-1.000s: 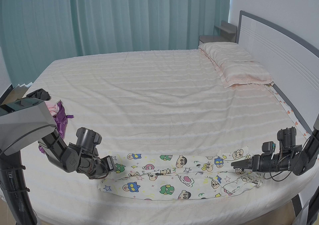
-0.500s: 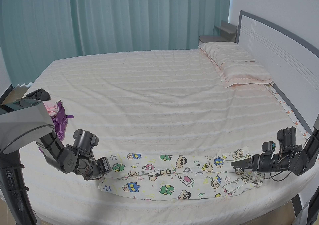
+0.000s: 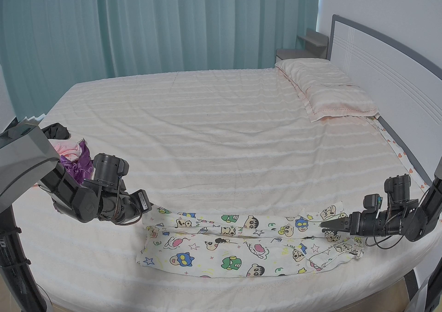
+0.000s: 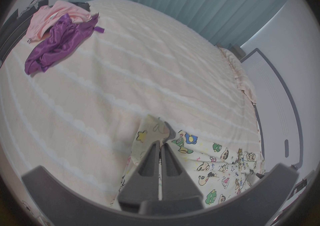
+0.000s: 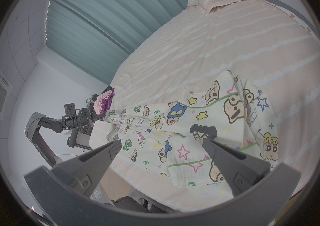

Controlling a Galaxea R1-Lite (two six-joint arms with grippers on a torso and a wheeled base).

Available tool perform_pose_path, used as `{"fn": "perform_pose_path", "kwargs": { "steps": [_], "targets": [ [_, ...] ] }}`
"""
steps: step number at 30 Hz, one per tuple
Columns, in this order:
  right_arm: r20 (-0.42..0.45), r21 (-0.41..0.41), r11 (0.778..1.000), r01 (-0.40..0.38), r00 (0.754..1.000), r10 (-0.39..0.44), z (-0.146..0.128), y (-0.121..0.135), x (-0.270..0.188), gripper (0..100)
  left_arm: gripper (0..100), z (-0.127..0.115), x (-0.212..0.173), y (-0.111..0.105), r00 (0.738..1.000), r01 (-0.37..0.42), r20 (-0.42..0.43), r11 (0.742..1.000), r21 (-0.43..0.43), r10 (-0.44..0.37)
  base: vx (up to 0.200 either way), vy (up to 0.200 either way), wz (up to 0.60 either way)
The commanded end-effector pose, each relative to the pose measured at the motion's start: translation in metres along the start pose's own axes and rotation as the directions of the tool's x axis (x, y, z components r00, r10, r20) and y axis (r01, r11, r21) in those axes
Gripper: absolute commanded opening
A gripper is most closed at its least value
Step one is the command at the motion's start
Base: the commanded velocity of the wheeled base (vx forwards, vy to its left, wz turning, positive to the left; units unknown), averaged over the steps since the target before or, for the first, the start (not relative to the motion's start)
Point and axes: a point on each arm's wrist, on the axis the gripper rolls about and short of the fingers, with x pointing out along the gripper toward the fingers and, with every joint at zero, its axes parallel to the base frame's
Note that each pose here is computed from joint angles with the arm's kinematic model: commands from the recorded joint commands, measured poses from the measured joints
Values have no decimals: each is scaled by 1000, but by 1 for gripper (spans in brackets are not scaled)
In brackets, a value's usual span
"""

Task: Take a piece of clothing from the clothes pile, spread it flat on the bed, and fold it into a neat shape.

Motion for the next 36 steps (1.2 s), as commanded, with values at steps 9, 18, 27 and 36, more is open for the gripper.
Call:
{"fn": "perform_pose_path", "kwargs": {
  "steps": [9, 18, 27, 36],
  "targets": [
    [14, 58, 991, 124, 992, -125, 10, -29, 17, 100, 0, 13, -9, -12, 998, 42, 54, 999, 12, -43, 0, 0, 0],
    [46, 73, 972, 222, 973, -226, 18, -34, 12, 100, 0, 11, -7, -14, 998, 44, 46, 999, 17, -45, 0, 0, 0],
    [-32, 96, 970, 223, 975, -221, 15, -38, 22, 100, 0, 12, -7, -14, 998, 47, 48, 999, 17, -48, 0, 0, 0],
    [-81, 95, 975, 199, 978, -192, 11, -44, 45, 0, 0, 13, -8, -15, 997, 50, 53, 999, 18, -51, 0, 0, 0]
  ]
}}
